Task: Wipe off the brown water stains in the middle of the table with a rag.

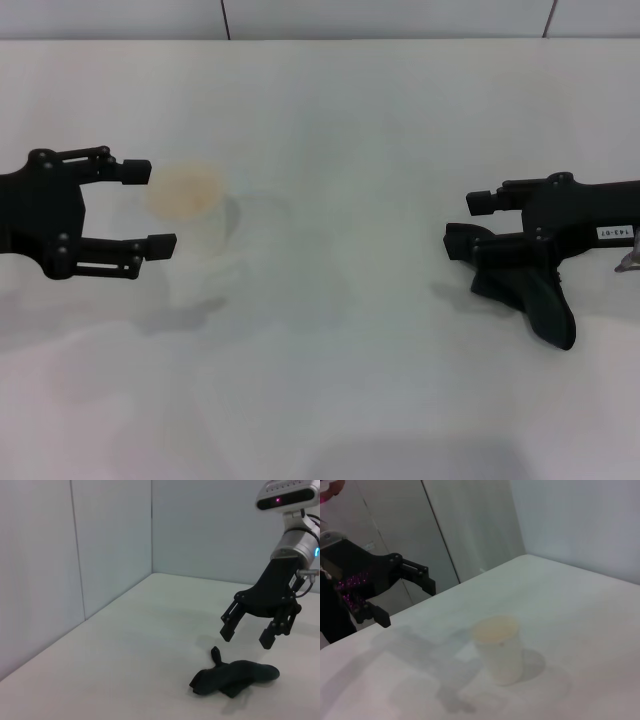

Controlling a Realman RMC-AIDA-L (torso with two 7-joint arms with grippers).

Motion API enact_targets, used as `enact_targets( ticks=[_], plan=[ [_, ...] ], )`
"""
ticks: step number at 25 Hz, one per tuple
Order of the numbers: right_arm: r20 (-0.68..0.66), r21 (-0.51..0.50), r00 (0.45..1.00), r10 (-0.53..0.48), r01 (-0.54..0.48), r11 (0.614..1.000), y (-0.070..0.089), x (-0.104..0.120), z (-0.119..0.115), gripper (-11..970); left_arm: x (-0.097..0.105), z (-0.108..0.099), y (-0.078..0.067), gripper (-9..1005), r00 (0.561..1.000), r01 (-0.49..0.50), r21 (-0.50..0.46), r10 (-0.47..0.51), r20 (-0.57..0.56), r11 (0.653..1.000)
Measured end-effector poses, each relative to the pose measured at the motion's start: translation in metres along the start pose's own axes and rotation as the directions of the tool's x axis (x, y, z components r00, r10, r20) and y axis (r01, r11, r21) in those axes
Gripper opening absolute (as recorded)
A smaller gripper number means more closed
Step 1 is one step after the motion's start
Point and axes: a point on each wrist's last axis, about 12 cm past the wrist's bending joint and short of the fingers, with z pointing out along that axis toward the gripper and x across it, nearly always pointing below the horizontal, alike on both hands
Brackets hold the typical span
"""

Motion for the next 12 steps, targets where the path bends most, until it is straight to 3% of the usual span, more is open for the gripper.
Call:
enact_targets(
  ticks=[12],
  plan=[
    [0.007,0.008,1.000,-0.015,0.015,1.000,-0.0017,-0.0042,0.0013,716,0.0006,-0.0006,-0.0004,881,1.000,-0.003,-0.001,0.003,-0.002,1.000]
  ],
)
